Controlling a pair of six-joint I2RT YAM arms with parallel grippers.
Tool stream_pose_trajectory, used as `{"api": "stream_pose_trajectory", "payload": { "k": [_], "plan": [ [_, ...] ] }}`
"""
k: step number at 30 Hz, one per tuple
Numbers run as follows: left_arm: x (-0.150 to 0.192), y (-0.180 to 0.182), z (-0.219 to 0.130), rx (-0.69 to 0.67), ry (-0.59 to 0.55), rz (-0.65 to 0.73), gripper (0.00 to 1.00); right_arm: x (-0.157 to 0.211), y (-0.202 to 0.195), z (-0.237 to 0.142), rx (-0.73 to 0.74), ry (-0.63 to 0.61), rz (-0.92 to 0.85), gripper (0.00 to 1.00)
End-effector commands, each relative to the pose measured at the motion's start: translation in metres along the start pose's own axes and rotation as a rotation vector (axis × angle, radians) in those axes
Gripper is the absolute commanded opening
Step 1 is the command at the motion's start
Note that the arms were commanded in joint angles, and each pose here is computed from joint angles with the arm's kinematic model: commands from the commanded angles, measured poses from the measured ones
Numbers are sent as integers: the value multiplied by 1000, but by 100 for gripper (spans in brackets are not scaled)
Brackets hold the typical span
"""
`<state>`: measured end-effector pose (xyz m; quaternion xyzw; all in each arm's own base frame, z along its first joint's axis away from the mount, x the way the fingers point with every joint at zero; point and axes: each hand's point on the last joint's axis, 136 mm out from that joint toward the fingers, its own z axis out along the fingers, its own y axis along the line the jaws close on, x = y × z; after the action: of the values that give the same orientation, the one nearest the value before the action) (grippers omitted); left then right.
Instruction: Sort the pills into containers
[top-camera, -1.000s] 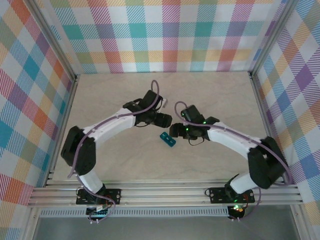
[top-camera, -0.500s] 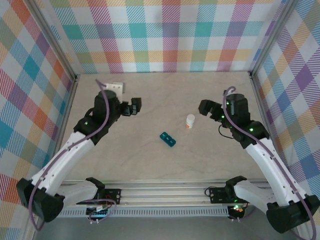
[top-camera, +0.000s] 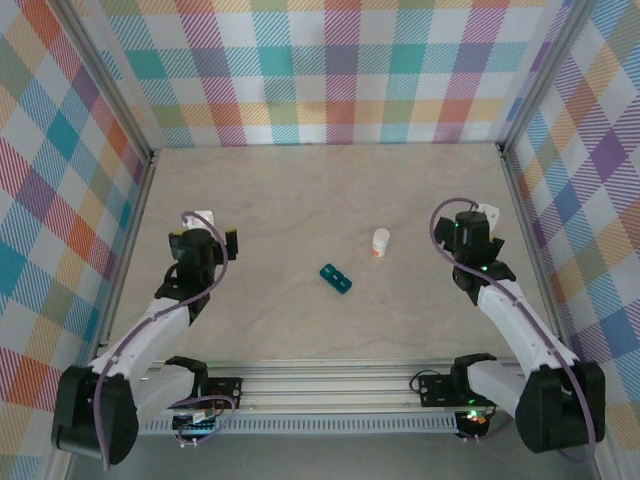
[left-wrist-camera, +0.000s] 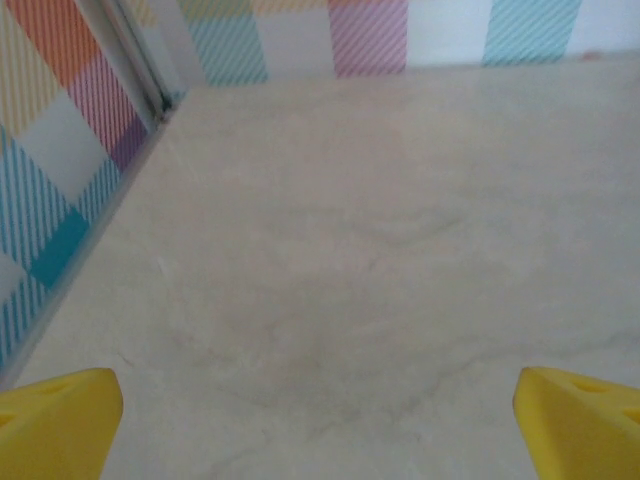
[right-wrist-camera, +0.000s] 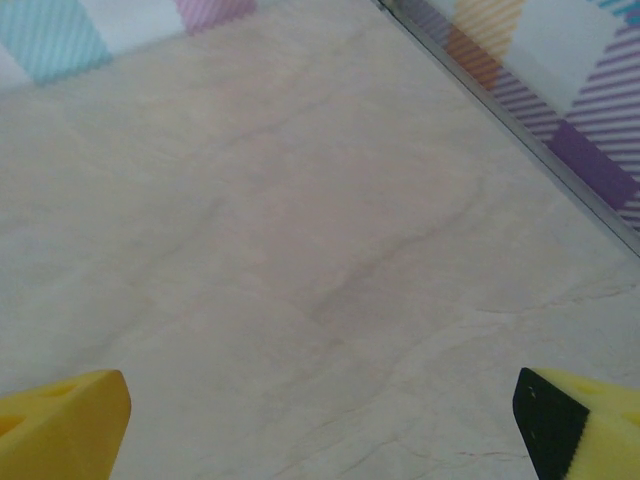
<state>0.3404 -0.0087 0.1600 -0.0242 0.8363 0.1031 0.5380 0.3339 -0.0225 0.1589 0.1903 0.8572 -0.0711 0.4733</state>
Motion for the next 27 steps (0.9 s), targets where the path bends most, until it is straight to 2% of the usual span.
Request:
{"api": "stream_pose_trajectory", "payload": {
  "k": [1,3,7,12,15,17,18,20,21,22,27],
  "plan": [
    [7,-3,13,2,-88,-58,100,-3,-5,21,42,-85,-53,99],
    [21,-7,21,23,-84,-65,100,7,1,32,12,-106,-81,99],
    [27,-20,40,76,-80,-75,100,21,11,50,-60,-146,-132,99],
    [33,-39,61,191,-57,-43,99,12,24,57,-190,-248,-114,99],
    [41,-38,70,209,-34,-66,99,20,27,66,-246,-224,-102,99],
    [48,-42,77,244,-22,-71,100,31,43,72,-353,-181,-150,99],
    [47,-38,79,252,-11,-96,100,31,50,74,-389,-218,-166,99],
    [49,-34,83,260,14,-126,100,35,50,78,-380,-159,-172,99],
    [48,-34,84,258,13,-127,100,33,51,78,-388,-190,-172,99],
    [49,-32,85,249,22,-136,100,35,50,78,-381,-157,-175,99],
    [50,-28,86,218,21,-137,100,34,52,76,-366,-177,-189,99]
  ]
}}
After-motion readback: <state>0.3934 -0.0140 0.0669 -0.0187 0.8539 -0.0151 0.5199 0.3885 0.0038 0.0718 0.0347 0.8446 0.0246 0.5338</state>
